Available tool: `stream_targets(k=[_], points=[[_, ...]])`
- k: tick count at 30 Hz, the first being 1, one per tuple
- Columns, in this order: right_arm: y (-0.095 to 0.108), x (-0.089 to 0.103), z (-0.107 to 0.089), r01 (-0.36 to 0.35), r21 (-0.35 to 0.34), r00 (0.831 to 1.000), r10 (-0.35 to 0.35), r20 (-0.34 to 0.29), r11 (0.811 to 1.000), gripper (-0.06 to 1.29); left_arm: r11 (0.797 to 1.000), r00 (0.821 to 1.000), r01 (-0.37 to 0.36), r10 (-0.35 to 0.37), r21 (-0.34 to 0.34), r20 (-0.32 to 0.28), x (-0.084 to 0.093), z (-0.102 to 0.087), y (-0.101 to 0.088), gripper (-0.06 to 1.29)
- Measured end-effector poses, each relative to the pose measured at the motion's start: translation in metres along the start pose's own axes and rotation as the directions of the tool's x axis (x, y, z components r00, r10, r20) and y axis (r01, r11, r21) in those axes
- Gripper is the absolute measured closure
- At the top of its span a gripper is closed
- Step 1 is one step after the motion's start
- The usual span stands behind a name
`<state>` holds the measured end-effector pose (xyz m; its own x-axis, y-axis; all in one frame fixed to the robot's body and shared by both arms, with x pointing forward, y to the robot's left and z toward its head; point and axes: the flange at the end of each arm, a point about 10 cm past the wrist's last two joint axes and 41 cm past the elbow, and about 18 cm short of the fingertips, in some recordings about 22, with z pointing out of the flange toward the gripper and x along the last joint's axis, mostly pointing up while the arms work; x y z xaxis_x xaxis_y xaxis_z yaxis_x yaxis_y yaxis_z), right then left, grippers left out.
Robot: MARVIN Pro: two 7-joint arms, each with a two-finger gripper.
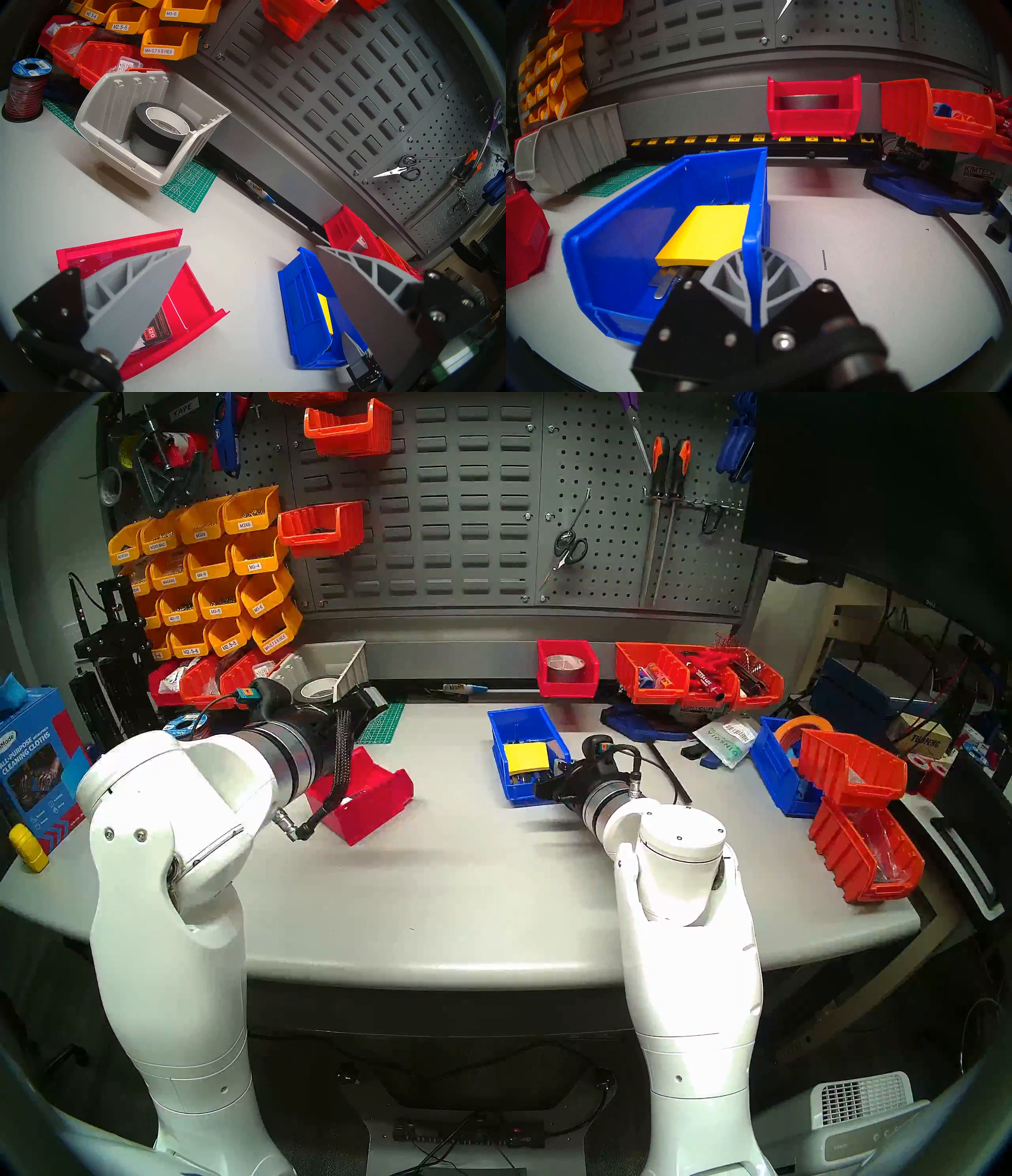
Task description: Hang all the unorganized tool boxes onto the wall
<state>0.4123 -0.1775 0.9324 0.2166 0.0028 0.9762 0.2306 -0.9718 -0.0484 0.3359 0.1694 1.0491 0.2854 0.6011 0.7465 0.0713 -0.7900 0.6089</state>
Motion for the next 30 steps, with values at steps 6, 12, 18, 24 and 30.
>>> stream_targets(k=[6,12,18,24,30], points=[[-0.006,0.013,0.004,-0.009,-0.004,0.999,0.009,-0.033,1.000,1.27,1.000,1.000,0.000,0.000,0.000,0.000,0.000,0.000,0.000,0.00],[-0.014,0.024,0.010,-0.016,0.009,0.998,0.017,-0.058,1.000,1.27,1.000,1.000,0.000,0.000,0.000,0.000,0.000,0.000,0.000,0.00],[-0.022,0.030,0.017,-0.022,0.017,0.997,0.023,-0.073,1.000,1.27,1.000,1.000,0.000,0.000,0.000,0.000,0.000,0.000,0.000,0.00],[-0.029,0.037,0.028,-0.033,0.012,0.996,0.034,-0.088,0.999,1.27,1.000,1.000,0.000,0.000,0.000,0.000,0.000,0.000,0.000,0.00],[-0.039,0.042,0.045,-0.047,0.005,0.994,0.048,-0.094,0.999,1.27,1.000,1.000,0.000,0.000,0.000,0.000,0.000,0.000,0.000,0.00]])
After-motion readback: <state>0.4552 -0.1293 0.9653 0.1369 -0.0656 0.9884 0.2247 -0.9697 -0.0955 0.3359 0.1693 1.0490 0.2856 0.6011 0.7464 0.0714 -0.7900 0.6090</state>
